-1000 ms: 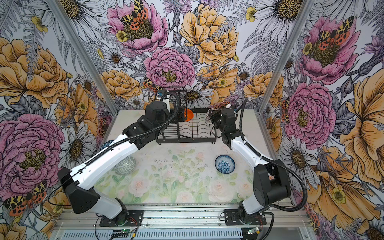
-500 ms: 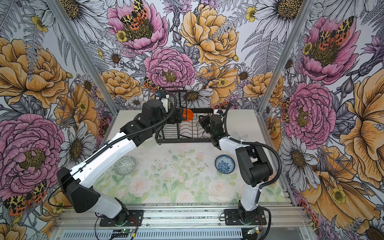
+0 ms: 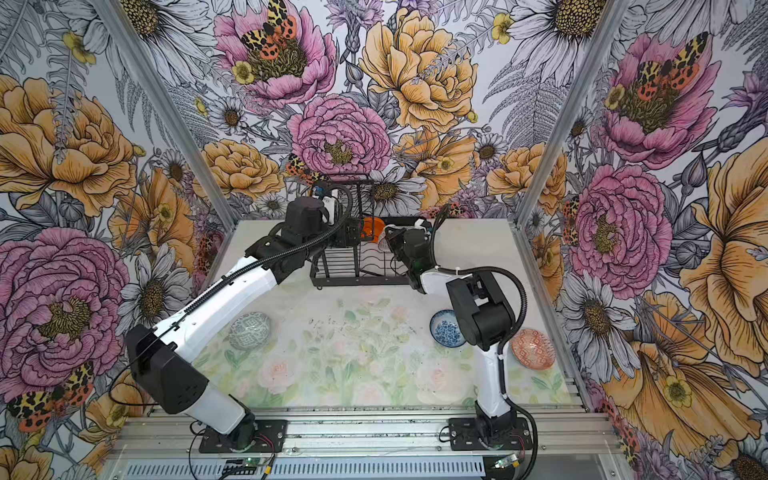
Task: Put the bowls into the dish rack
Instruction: 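Lower the patterned bowl into the rack beside the orange bowl with the right gripper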
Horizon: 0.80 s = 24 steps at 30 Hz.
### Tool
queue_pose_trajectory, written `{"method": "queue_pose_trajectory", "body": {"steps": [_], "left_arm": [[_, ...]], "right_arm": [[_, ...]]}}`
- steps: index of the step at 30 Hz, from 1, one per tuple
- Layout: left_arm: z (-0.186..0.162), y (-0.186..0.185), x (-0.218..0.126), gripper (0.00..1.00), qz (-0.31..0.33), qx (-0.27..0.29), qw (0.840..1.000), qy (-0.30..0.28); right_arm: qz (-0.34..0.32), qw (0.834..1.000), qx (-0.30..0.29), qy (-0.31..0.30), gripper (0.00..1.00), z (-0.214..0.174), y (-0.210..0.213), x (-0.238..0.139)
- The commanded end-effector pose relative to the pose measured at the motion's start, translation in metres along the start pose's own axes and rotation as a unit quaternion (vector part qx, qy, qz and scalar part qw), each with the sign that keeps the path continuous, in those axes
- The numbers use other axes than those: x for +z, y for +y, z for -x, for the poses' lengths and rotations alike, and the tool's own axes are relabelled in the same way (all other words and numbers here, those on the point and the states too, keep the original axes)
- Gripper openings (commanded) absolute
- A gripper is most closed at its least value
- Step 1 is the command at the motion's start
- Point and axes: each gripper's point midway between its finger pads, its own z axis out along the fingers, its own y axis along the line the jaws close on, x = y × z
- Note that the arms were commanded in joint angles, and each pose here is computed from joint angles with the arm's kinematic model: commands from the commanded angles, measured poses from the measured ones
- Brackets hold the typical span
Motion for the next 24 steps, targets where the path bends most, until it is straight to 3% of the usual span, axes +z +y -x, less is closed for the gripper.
{"method": "queue_pose_trajectory", "body": {"steps": [1, 24], "left_arm": [[0.015, -0.008, -0.005, 0.99, -0.022, -0.005, 1.0, -0.013], [0.005, 0.002, -0.002, 0.99, -0.015, -0.017, 1.0, 0.0]], "right_arm": [[0.074, 0.996, 0.023, -0.036, 0.0, 0.013, 0.042, 0.009], [0.072, 0.995, 0.07, -0.002, 0.0, -0.034, 0.029, 0.059]]}}
